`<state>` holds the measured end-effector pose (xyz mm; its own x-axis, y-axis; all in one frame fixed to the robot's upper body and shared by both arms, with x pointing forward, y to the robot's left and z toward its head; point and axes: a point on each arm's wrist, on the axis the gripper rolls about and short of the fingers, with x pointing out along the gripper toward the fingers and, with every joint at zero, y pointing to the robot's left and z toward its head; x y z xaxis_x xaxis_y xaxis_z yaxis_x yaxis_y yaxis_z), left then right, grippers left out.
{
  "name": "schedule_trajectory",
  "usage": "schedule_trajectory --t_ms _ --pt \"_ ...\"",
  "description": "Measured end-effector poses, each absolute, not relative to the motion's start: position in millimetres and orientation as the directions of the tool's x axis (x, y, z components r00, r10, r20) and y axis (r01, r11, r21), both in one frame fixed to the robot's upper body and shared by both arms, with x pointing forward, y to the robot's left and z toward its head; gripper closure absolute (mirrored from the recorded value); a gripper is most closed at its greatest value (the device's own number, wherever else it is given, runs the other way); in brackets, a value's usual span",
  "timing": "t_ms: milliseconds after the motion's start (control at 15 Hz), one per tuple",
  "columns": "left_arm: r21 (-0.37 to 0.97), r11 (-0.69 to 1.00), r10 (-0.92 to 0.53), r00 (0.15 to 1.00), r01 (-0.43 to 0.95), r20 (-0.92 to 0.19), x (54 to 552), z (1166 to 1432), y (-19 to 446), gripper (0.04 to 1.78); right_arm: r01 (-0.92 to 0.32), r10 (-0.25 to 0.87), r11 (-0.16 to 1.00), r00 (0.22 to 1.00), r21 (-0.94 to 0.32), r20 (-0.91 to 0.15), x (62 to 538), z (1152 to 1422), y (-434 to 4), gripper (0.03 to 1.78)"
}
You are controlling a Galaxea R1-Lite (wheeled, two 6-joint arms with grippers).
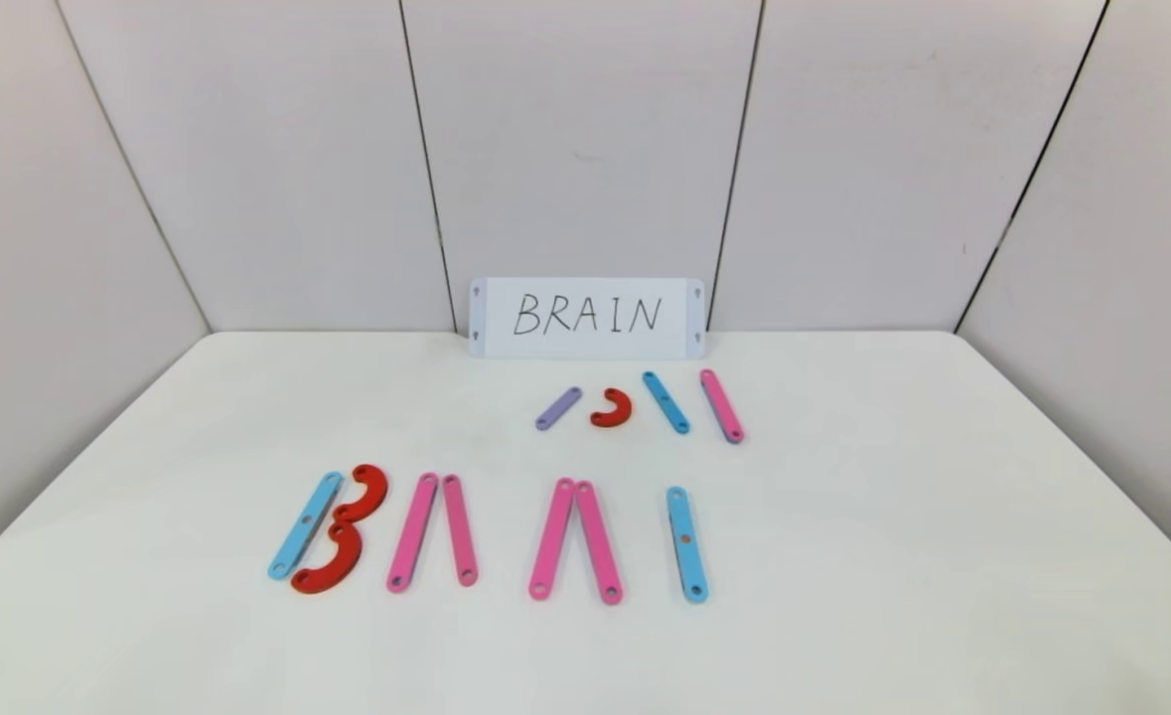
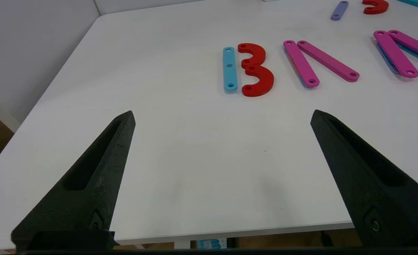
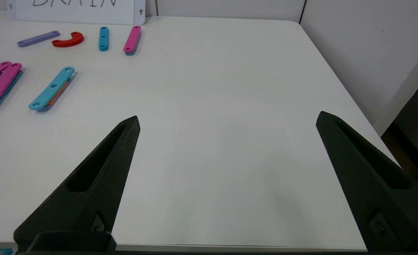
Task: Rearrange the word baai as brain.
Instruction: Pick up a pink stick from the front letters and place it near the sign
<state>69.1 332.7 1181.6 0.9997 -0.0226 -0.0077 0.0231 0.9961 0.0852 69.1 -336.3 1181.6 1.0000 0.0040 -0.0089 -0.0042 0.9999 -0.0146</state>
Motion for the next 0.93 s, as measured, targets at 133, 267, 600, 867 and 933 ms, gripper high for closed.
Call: schedule_trajectory --t_ms 133,267,600,867,933 --pt "0.059 0.998 -0.015 1.000 0.015 -0.005 69 1182 333 0.08 0.000 0.000 1.000 1.000 -0.005 -0.008 69 1182 -336 0.07" --pt "0.053 0.999 -0.013 1.000 0.014 -0.003 69 1182 333 0.08 0.002 -0.002 1.000 1.000 0.001 -0.008 69 1182 -336 0.07" --pt "0.055 0.998 -0.012 1.000 0.012 -0.003 68 1184 333 0.08 0.002 -0.002 1.000 1.000 -0.007 0.009 68 1186 -336 0.07" --pt "0.050 0.999 -0.016 0.999 0.015 0.033 65 1210 333 0.08 -0.006 0.006 1.000 0.998 -0.003 0.065 61 1215 -336 0.07" --pt "0.044 0.999 -0.018 0.999 0.016 0.034 66 1221 333 0.08 -0.007 0.007 1.000 0.997 -0.003 0.074 60 1227 -336 0.07"
